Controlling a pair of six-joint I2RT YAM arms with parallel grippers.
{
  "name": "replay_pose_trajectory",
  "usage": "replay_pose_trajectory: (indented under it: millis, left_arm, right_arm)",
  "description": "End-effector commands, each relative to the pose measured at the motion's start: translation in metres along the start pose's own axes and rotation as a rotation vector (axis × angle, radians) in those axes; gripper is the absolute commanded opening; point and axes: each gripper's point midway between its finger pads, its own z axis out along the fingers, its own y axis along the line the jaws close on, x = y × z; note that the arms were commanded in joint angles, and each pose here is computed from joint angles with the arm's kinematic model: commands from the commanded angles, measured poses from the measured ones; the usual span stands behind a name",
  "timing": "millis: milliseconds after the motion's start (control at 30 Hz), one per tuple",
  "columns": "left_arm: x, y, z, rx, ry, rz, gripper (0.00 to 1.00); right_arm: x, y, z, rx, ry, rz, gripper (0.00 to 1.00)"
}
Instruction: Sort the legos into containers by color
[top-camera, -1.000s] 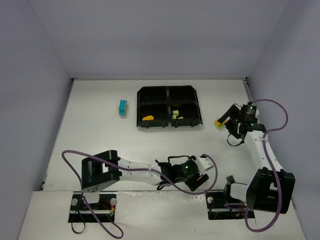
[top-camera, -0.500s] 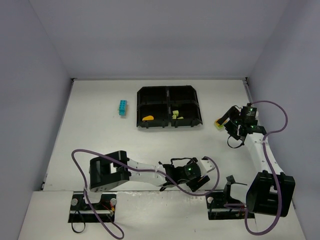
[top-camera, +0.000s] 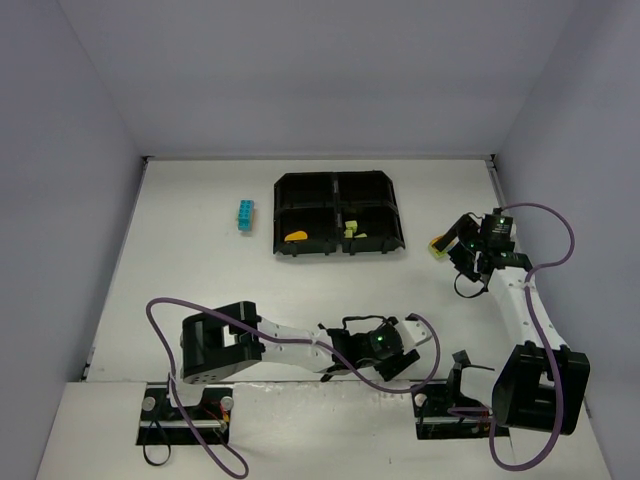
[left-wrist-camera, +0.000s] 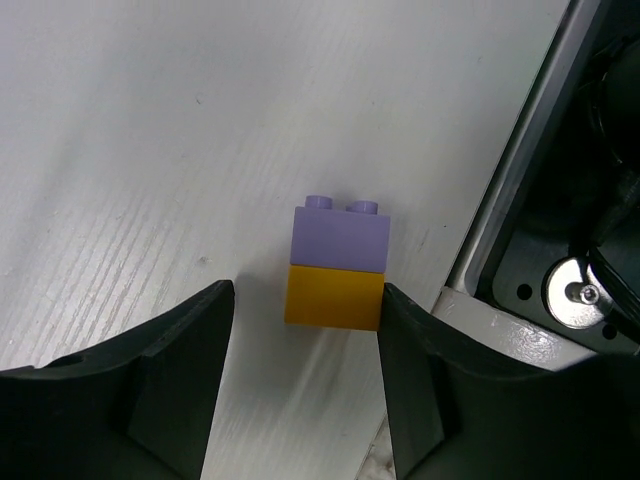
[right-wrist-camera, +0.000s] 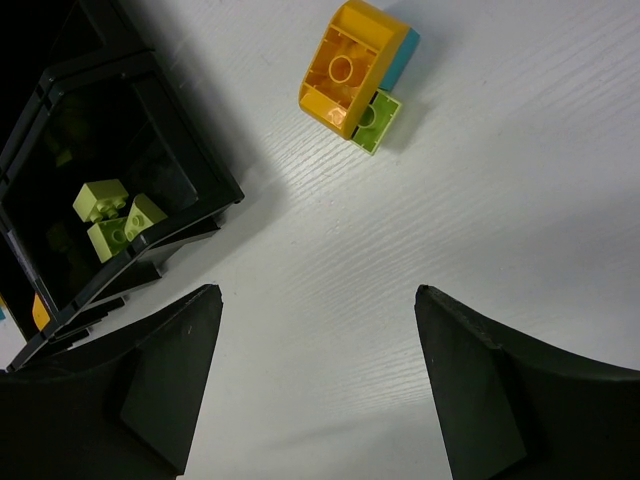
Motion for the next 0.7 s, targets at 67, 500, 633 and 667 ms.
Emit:
replay_pose_trajectory:
  millis: [67, 500, 633, 667]
  left_arm:
    - [-0.039, -0.013, 0.0, 0.045, -0.106, 0.011, 0.5]
    - [-0.052, -0.001, -0.014, -0.007, -0.144, 0.024, 0.07]
    - [-0.068, 0.029, -0.034, -0.081, -0.185, 0.003, 0.01]
    - [-0.071, 0.036, -0.039, -0.093, -0.195, -0.004, 0.01]
  right_arm:
    - [-0.012, 0.01, -0.007, -0.049, -0.053, -0.011, 0.75]
    - [-0.005, 0.014, -0.009, -0.083, -0.03, -0.028, 0.74]
    - [0.002, 0.032, -0.011, -0.171, 0.033, -0.056, 0.72]
    - [0.004, 0.037, -0.012, -0.193, 0.049, -0.061, 0.72]
